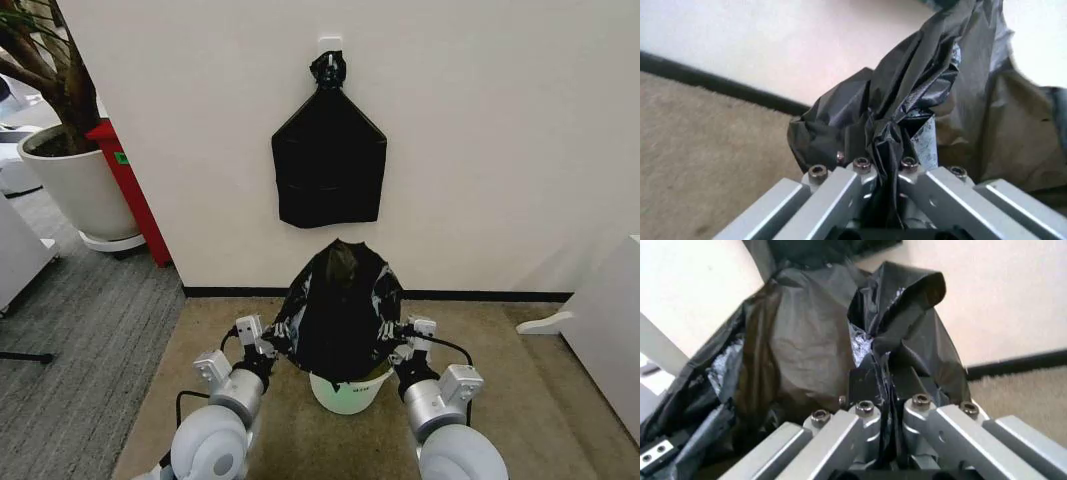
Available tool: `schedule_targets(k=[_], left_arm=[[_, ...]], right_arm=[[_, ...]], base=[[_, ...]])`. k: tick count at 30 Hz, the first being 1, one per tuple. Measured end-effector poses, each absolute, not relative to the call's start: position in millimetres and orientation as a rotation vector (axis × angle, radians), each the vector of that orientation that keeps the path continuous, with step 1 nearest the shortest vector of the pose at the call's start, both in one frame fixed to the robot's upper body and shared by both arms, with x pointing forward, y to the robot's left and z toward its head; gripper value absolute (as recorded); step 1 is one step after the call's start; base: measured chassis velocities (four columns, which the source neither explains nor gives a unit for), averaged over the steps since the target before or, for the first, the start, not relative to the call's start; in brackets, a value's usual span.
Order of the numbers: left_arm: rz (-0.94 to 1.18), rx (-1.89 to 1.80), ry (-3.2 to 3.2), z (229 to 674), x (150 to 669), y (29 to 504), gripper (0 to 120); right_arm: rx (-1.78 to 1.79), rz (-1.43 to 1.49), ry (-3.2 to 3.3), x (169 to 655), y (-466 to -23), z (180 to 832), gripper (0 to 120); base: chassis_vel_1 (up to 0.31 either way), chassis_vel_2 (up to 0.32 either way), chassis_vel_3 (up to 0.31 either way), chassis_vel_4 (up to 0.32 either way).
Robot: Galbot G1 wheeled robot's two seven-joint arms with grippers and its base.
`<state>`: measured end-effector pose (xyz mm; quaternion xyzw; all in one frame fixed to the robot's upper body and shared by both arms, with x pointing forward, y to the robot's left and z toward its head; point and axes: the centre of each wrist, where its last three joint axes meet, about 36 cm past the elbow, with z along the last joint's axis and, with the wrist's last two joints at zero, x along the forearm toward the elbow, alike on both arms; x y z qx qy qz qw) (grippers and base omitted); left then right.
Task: Place the garbage bag over the trash bin.
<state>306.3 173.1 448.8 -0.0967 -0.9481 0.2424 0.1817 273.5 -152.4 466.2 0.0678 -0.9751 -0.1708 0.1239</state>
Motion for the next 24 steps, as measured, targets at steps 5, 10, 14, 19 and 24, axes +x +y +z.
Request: schedule_targets(k=[5, 10, 14, 19, 24], left_arm=[[0.649, -0.256, -2.616, 458, 298, 171, 0], [0.629, -0.24, -2.578, 459, 295, 168, 0], [0.599, -0.23, -2.543, 458, 290, 166, 0], [0.574, -0.209, -2.517, 453, 284, 165, 0], [0.556, -0.192, -2.507, 444, 285, 164, 0]], right_arm=[[0.182, -0.498, -2.778, 266, -165, 474, 0], [0.173, -0.477, -2.742, 259, -170, 471, 0], [0.165, -0.459, -2.701, 251, -171, 465, 0], [0.132, -0.428, -2.65, 246, -172, 446, 0], [0.107, -0.41, -2.627, 248, -173, 430, 0]], base=[[0.0, 0.0, 0.0, 0.0], [0.0, 0.0, 0.0, 0.0], [0.0, 0.0, 0.0, 0.0], [0.0, 0.0, 0.0, 0.0], [0.0, 0.0, 0.0, 0.0]])
